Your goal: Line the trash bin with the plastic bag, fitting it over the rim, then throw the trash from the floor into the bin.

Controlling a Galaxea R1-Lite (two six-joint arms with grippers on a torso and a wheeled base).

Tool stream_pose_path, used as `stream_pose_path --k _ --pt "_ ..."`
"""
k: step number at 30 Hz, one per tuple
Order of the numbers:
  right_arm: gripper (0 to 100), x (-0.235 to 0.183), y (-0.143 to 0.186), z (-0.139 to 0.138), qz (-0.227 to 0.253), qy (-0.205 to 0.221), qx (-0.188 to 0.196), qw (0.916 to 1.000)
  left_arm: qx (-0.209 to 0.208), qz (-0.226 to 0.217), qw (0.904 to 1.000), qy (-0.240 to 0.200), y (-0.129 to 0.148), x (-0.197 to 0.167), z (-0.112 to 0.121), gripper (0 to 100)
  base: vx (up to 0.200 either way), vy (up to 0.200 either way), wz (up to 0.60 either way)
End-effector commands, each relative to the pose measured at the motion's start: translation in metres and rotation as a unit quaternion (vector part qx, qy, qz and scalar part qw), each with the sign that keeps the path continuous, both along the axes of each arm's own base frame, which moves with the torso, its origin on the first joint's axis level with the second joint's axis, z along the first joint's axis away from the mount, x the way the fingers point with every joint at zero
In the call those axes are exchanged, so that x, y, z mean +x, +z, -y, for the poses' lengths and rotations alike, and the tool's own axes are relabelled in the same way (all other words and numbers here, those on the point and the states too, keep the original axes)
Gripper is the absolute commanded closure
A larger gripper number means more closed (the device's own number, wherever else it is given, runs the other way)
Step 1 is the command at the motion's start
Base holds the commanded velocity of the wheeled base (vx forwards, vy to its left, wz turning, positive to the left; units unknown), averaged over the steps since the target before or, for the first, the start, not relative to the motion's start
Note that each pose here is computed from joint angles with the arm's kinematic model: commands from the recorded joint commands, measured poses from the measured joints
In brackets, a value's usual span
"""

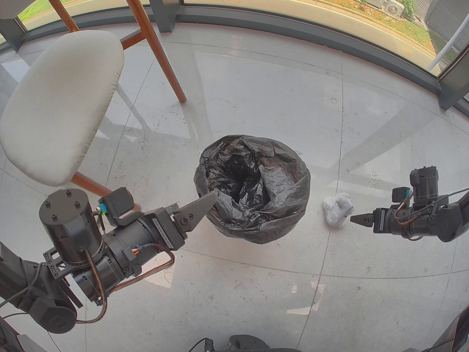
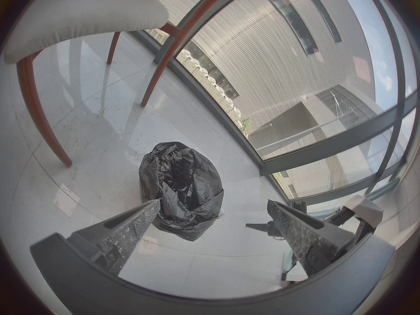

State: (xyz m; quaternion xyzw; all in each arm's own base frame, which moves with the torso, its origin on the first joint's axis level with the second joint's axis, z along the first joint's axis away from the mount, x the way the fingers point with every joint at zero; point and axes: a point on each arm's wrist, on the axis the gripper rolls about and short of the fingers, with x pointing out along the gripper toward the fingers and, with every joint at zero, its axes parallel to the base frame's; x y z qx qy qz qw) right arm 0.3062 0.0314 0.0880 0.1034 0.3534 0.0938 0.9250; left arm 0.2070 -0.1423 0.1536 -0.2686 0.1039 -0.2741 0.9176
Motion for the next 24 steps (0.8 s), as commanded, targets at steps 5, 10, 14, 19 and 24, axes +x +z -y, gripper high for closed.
stream_pose_path --k 5,10,14,19,24 --pt "0 0.057 -0.025 -0.007 0.012 -0.01 -0.02 0.9997 0.005 0.034 0.9991 0.023 0.013 0.015 -0.025 0 0.0 0.0 0.0" --pt "0 0.061 -0.035 -0.011 0.001 -0.005 -0.022 0.9998 0.005 0.037 0.9986 0.038 0.014 0.019 -0.031 0 0.0 0.0 0.0" --pt "0 0.068 -0.044 -0.012 -0.002 -0.004 -0.023 0.9997 0.005 0.038 0.9985 0.039 0.015 0.02 -0.031 0 0.0 0.0 0.0" --pt "0 0.08 -0.049 -0.014 0.005 -0.002 -0.024 0.9997 0.0 0.041 0.9986 0.034 0.017 0.022 -0.033 0 0.0 -0.08 0.0" --pt "0 0.099 -0.053 -0.016 0.02 -0.003 -0.023 0.9995 0.0 0.042 0.9983 0.04 0.017 0.023 -0.036 0 0.0 -0.2 0.0"
